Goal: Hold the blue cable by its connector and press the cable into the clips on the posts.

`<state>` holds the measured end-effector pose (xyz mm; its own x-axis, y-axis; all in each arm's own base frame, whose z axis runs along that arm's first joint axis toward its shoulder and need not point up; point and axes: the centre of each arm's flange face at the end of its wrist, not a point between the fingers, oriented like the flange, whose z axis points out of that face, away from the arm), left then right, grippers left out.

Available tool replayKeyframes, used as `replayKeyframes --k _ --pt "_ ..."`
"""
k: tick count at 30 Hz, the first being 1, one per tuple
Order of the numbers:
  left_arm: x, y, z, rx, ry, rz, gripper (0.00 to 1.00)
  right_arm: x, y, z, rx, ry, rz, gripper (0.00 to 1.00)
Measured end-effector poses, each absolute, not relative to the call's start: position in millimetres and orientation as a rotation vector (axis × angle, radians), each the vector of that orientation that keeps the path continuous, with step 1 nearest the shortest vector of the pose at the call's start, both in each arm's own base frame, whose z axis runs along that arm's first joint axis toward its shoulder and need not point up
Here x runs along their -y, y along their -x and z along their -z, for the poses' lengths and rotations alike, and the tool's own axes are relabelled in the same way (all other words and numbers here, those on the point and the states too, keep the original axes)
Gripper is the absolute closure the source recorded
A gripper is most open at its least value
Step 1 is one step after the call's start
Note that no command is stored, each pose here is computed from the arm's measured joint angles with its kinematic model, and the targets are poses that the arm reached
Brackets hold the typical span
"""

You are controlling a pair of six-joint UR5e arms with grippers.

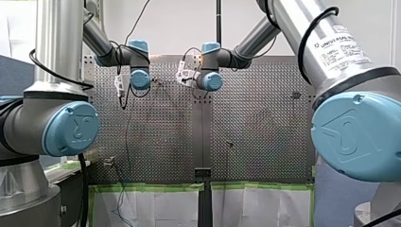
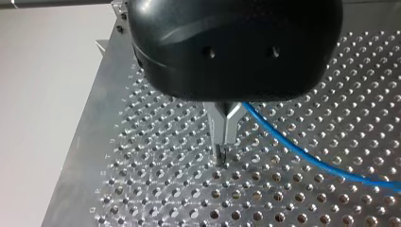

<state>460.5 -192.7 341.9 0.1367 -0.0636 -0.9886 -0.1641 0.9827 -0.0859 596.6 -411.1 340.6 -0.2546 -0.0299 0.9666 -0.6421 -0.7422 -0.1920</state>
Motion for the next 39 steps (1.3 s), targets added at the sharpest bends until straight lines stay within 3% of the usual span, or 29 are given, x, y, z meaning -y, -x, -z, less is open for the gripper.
replayKeyframes --k 39 --pt "174 -508 -352 -1.421 0.178 -0.007 0.98 435 -611 -337 0.811 -1.585 -2.047 1.00"
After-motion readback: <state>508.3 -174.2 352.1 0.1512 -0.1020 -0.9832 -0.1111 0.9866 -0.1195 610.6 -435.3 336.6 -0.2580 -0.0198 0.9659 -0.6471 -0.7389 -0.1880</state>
